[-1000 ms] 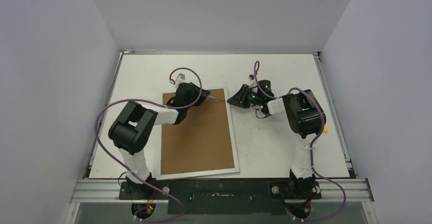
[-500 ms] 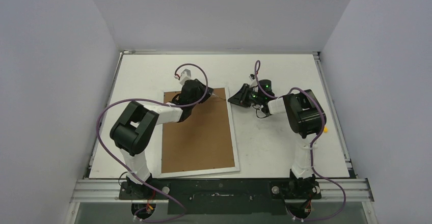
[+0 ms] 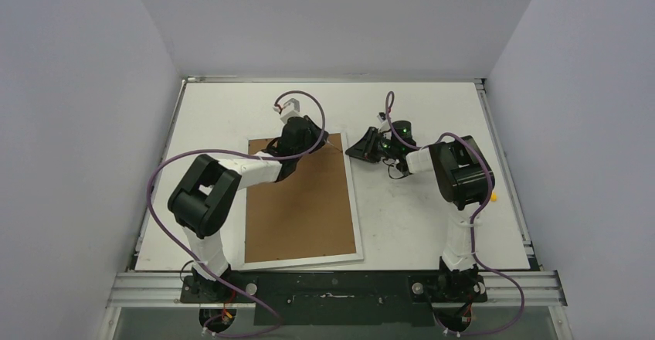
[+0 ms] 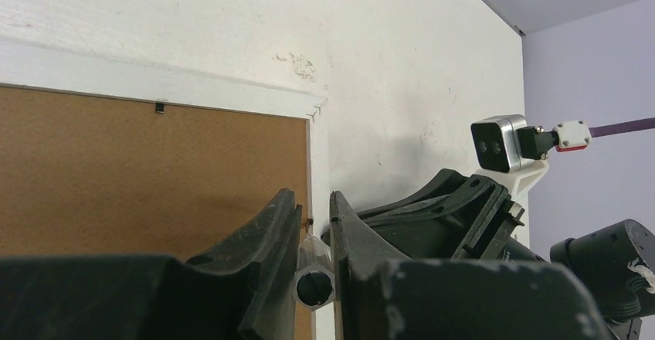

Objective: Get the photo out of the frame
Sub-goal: Release the photo frame item from the photo frame.

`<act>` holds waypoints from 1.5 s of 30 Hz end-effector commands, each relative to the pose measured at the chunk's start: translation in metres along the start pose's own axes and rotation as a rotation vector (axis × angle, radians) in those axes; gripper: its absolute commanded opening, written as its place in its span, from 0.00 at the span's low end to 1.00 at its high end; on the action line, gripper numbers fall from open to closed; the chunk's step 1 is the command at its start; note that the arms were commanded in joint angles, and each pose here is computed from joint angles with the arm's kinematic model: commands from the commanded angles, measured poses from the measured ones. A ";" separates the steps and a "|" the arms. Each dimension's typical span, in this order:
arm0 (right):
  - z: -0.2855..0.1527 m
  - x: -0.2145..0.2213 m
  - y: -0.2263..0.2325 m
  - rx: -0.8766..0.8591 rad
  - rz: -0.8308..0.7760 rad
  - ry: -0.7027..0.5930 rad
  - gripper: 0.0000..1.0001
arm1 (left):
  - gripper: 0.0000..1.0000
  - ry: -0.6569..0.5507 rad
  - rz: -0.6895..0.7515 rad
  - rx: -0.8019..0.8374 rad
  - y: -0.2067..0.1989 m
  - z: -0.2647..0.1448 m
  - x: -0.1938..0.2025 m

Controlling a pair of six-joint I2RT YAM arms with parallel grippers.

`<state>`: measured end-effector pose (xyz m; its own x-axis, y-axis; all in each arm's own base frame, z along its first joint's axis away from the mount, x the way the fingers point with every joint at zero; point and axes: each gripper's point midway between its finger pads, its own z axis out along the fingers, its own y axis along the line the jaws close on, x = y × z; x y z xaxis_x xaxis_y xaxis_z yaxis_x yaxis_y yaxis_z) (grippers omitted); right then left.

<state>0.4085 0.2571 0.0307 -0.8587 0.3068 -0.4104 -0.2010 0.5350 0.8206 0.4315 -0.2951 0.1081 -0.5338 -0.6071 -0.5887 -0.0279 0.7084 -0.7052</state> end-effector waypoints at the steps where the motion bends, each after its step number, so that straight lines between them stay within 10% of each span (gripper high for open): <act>1: 0.014 0.024 0.016 -0.050 -0.041 0.084 0.20 | 0.00 0.194 -0.028 0.294 -0.098 -0.025 0.048; 26: 0.010 0.020 0.008 -0.002 -0.062 0.070 0.25 | 0.00 0.369 0.272 0.115 -0.101 -0.035 0.034; 35: -0.014 -0.017 0.013 0.159 -0.245 -0.021 0.62 | 0.00 0.225 0.396 -0.006 -0.074 -0.114 -0.054; 45: -0.022 -0.072 0.053 0.220 -0.674 -0.083 0.64 | 0.00 0.169 0.324 -0.139 -0.008 -0.209 -0.079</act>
<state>0.4233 0.2386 0.0588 -0.7365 0.0610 -0.6737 -0.3881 0.7776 0.4947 0.3246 -0.2100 0.2847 -0.5852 -0.3171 -0.7463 0.1549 0.8597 -0.4867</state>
